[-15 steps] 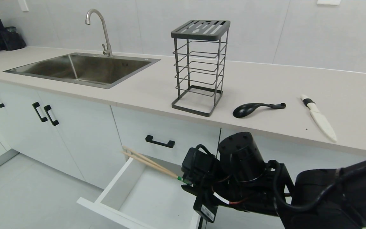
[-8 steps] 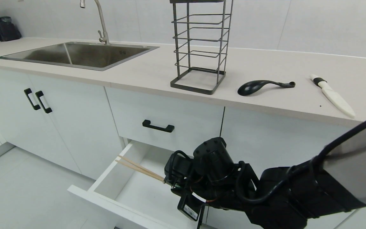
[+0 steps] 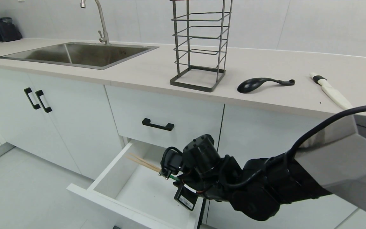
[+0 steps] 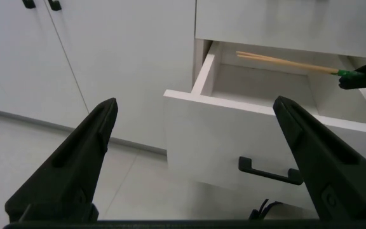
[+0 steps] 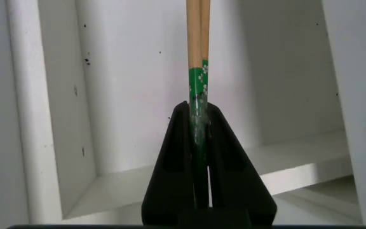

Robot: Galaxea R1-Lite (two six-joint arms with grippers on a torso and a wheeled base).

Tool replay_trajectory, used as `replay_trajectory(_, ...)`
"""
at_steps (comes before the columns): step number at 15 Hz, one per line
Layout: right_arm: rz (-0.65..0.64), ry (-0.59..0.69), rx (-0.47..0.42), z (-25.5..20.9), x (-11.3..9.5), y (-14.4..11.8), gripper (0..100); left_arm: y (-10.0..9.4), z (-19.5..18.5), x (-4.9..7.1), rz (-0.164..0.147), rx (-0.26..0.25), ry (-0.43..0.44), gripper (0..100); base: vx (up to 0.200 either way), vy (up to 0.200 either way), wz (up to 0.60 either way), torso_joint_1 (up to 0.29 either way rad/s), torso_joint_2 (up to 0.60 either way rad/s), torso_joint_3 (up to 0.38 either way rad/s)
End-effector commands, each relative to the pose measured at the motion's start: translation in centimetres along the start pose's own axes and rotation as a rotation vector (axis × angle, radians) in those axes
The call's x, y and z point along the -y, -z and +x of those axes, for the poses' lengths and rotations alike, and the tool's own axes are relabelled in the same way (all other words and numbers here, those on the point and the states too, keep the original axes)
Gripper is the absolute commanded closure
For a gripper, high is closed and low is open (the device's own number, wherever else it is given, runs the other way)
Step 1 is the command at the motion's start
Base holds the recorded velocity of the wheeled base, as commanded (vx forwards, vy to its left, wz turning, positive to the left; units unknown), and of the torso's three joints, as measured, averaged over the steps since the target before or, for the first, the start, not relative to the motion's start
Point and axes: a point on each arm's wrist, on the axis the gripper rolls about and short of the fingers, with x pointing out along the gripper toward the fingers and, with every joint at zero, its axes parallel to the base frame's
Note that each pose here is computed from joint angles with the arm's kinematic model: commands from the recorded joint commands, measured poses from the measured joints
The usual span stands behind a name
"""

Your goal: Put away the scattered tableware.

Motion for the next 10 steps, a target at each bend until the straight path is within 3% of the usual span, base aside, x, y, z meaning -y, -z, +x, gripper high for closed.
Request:
replay_trajectory(1,0.000,-0.001,-0.002,1.6,0.1,-0.3,100,0.0,0.0,0.0,0.000,-0.002,-0.001,0,0.000,0.000,0.00,0.000,0.00,0.000)
replay_trajectory(10,0.006,0.012,-0.051,6.8,0.9,0.7,100,0.0,0.0,0.0,0.000,-0.002,0.001,0,0.000,0.000,0.00,0.000,0.00,0.000)
